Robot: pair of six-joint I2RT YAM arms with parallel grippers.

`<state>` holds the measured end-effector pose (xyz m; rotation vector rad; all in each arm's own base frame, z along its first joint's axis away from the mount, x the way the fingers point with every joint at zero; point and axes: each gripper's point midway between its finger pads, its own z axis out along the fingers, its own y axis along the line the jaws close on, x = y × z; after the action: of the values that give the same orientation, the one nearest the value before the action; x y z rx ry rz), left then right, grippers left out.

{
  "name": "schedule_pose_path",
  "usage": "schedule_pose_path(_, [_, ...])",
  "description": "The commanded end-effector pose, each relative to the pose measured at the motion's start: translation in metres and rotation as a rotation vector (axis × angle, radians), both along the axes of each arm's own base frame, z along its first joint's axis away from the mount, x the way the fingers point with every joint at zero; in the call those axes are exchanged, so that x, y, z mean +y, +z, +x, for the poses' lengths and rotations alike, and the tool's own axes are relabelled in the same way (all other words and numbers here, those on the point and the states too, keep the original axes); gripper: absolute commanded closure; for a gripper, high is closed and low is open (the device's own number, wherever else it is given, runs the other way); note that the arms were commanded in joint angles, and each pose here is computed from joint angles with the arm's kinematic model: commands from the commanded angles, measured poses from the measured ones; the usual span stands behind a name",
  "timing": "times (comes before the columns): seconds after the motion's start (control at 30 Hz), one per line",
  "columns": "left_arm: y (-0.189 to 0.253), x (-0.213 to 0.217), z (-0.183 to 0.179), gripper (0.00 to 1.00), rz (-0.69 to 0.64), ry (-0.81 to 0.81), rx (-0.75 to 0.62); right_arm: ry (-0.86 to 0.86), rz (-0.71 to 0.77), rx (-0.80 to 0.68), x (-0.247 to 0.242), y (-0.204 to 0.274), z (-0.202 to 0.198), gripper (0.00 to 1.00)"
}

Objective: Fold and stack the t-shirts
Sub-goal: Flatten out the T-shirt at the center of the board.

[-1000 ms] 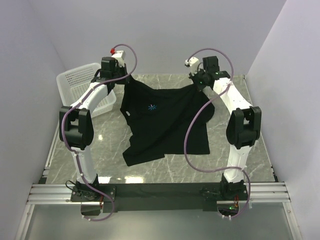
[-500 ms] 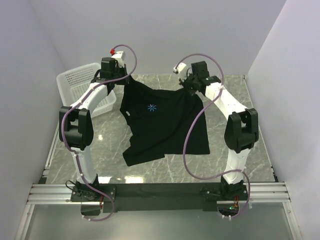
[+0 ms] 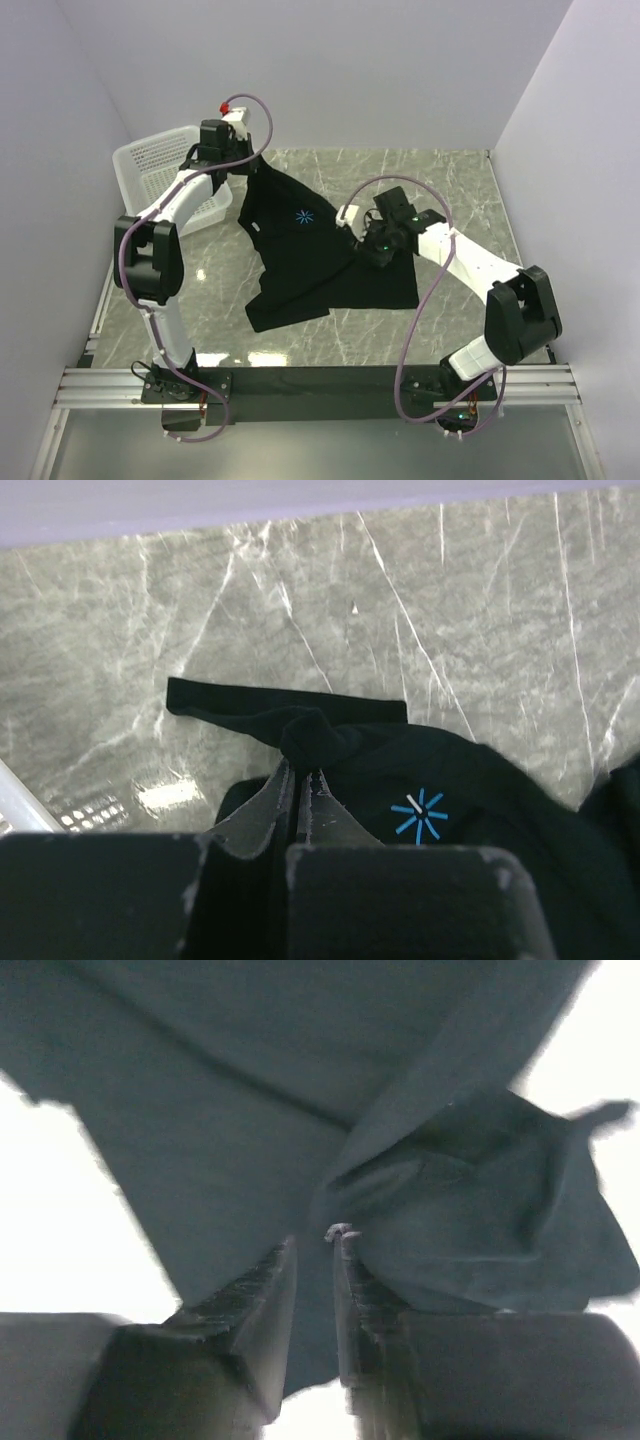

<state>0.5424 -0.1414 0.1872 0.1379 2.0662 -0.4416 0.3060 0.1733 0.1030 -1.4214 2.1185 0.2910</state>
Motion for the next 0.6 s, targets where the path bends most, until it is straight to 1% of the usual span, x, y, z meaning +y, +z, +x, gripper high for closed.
schedule_pose_path(0.0, [0.035,-0.005,-0.01,1.0,-0.015,-0.053,-0.091,0.046,0.082,0.113,0.021,0.0,-0.025,0.6])
schedule_pose_path(0.03, [0.039,-0.004,-0.012,1.0,-0.014,-0.057,-0.102,0.037,0.093,0.118,0.023,0.002,-0.024,0.58])
schedule_pose_path(0.1, [0.034,-0.005,-0.018,1.0,-0.014,-0.071,-0.092,-0.003,0.119,0.083,0.021,0.018,-0.011,0.54])
schedule_pose_path(0.13, [0.038,-0.004,-0.02,1.0,-0.013,-0.072,-0.104,-0.05,0.142,0.065,0.01,0.028,0.002,0.53])
schedule_pose_path(0.17, [0.034,-0.005,-0.023,1.0,-0.013,-0.076,-0.097,-0.062,0.19,0.036,0.01,0.047,0.014,0.52])
schedule_pose_path(0.2, [0.034,-0.005,-0.025,1.0,-0.013,-0.08,-0.097,-0.098,0.205,0.041,0.004,0.054,0.02,0.51])
schedule_pose_path(0.23, [0.036,-0.005,-0.026,1.0,-0.017,-0.085,-0.104,-0.157,0.216,0.028,-0.01,0.062,0.038,0.51])
schedule_pose_path(0.33, [0.035,-0.008,-0.029,1.0,-0.03,-0.094,-0.103,-0.264,0.206,0.041,-0.039,0.055,0.063,0.51])
schedule_pose_path(0.37, [0.035,-0.008,-0.03,1.0,-0.034,-0.094,-0.102,-0.28,0.204,0.022,-0.046,0.054,0.073,0.51])
schedule_pose_path(0.43, [0.034,-0.009,-0.029,0.99,-0.041,-0.094,-0.097,-0.28,0.19,0.031,-0.053,0.044,0.085,0.51])
schedule_pose_path(0.5, [0.036,-0.01,-0.028,0.99,-0.045,-0.094,-0.1,-0.214,0.175,0.051,-0.054,0.036,0.087,0.51])
schedule_pose_path(0.53, [0.035,-0.01,-0.028,1.0,-0.044,-0.094,-0.098,-0.193,0.169,0.064,-0.052,0.032,0.097,0.51])
schedule_pose_path(0.57, [0.037,-0.01,-0.027,0.99,-0.046,-0.097,-0.1,-0.169,0.161,0.096,-0.05,0.028,0.095,0.51])
